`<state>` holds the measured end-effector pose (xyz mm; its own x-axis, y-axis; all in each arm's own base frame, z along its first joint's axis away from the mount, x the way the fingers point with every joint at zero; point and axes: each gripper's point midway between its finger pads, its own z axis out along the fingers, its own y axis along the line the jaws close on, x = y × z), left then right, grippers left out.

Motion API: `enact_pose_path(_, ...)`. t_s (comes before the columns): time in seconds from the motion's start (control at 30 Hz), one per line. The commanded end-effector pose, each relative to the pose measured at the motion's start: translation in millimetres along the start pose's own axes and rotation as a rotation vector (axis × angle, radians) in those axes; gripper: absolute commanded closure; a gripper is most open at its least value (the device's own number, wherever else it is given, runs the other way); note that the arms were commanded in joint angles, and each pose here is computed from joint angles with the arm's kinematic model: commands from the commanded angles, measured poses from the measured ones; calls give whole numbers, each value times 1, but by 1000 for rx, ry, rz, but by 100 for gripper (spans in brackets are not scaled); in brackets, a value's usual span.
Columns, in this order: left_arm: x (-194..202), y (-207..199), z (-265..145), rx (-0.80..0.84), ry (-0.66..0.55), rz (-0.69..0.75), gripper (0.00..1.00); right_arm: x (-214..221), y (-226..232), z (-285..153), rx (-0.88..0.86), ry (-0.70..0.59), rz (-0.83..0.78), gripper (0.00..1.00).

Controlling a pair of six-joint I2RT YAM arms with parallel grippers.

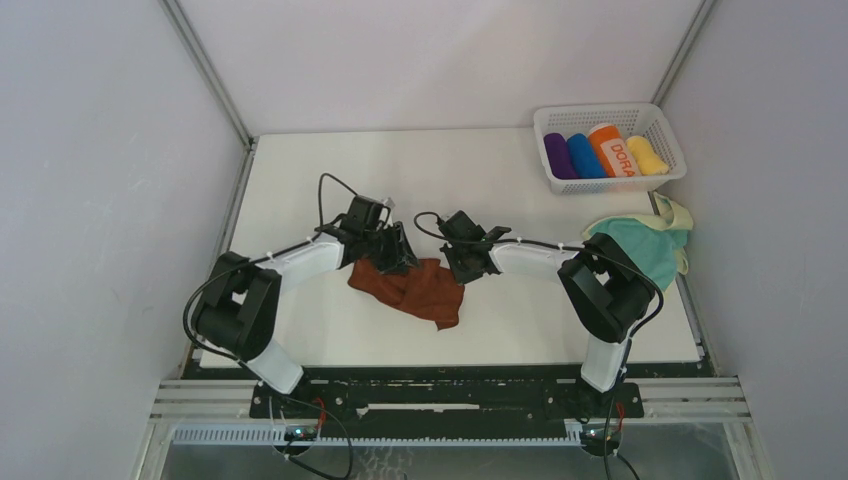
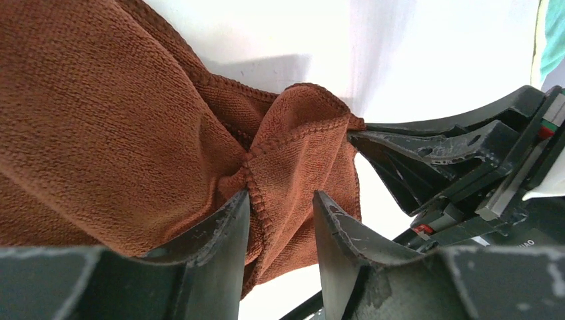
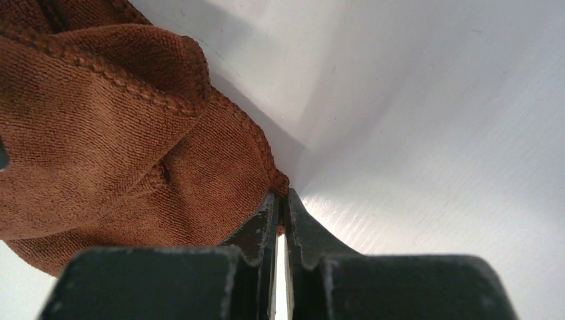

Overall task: Roll the towels
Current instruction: Flatten out the towel at the center of the board.

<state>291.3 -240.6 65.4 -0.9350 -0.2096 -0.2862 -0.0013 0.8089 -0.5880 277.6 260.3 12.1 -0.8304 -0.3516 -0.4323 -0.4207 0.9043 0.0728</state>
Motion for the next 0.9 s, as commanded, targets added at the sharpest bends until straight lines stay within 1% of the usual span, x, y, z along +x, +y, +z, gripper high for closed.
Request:
enact_pose_path(0.0,-5,-18,3,80,18,-11,56,26,-7,0,20,81,-5,100)
enact_pose_path(0.17,-6,-21,1,99,5,-18,58,26,-8,-1,22,81,-6,100)
enact_pose_path(0.33,-12,-45,-11,199,-22,-4,61,26,-8,-1,22,79,-8,100)
enact_pose_path(0.43,-14,-53,-15,233,-28,0,62,25,-8,-1,21,76,-8,100)
enact_pose_path(0.7,-7,-48,-6,231,3,-4,63,25,-8,-2,21,75,-7,100)
enact_pose_path(0.87,-5,-38,5,189,23,1,64,25,-7,-1,14,75,-7,100)
